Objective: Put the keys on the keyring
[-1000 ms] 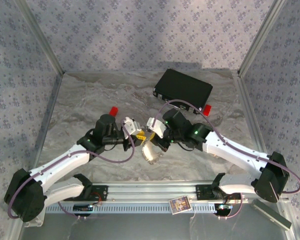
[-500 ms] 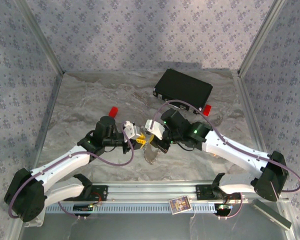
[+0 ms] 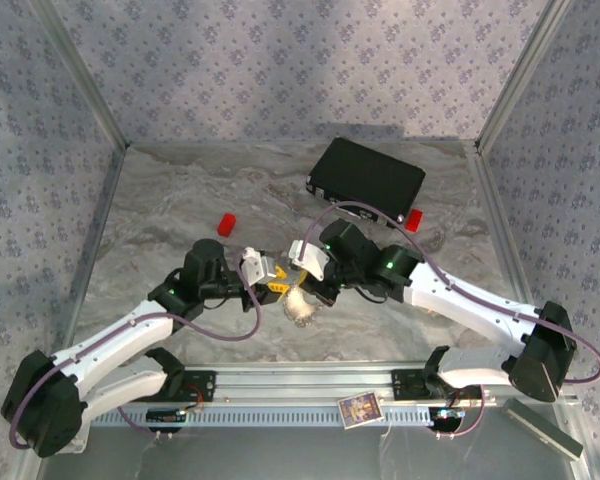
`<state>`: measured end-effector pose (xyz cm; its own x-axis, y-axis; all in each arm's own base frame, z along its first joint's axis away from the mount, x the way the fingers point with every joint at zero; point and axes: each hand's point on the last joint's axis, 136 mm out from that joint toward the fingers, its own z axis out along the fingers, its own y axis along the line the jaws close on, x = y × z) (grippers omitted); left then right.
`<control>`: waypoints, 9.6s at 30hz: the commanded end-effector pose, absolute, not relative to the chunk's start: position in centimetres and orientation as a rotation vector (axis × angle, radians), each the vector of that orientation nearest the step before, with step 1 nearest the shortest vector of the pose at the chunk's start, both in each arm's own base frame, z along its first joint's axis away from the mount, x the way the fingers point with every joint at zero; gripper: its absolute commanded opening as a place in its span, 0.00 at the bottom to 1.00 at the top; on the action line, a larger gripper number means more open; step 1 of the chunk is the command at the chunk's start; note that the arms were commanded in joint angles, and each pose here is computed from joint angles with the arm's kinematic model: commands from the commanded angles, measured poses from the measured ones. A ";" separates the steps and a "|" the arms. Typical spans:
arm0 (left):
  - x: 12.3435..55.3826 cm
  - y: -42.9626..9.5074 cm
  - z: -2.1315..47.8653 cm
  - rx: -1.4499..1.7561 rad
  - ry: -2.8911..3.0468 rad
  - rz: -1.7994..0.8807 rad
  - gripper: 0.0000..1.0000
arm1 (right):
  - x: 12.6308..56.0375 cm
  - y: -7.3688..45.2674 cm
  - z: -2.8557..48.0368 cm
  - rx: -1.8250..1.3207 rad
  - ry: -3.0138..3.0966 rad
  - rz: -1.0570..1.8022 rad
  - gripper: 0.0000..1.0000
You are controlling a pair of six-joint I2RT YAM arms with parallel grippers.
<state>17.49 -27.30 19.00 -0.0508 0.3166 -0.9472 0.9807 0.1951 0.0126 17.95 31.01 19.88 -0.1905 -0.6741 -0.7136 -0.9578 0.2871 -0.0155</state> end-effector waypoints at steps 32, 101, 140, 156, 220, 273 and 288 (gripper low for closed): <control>15.2 -28.9 21.8 1.208 1.366 -1.154 0.00 | 16.6 30.0 25.7 -1.160 1.464 0.946 0.30; 14.2 -29.8 21.9 1.341 1.395 -0.998 0.00 | 14.5 30.3 24.0 -1.587 1.516 0.786 0.27; 14.5 -29.9 22.1 1.232 1.386 -1.043 0.23 | 15.2 30.3 22.8 -1.430 1.551 0.872 0.00; 14.1 -29.6 22.7 1.259 1.360 -1.025 0.01 | 14.7 30.9 22.6 -1.548 1.567 0.856 0.00; 21.9 4.3 31.1 -0.456 1.533 0.183 0.00 | 27.3 60.5 1.0 -1.360 2.042 0.509 0.44; 28.1 -13.5 25.1 0.276 1.815 -0.476 0.00 | 22.1 29.0 9.7 -0.877 2.476 0.251 0.39; 28.4 -13.9 24.9 0.285 1.825 -0.486 0.00 | 18.9 29.2 7.0 0.309 2.780 0.254 0.41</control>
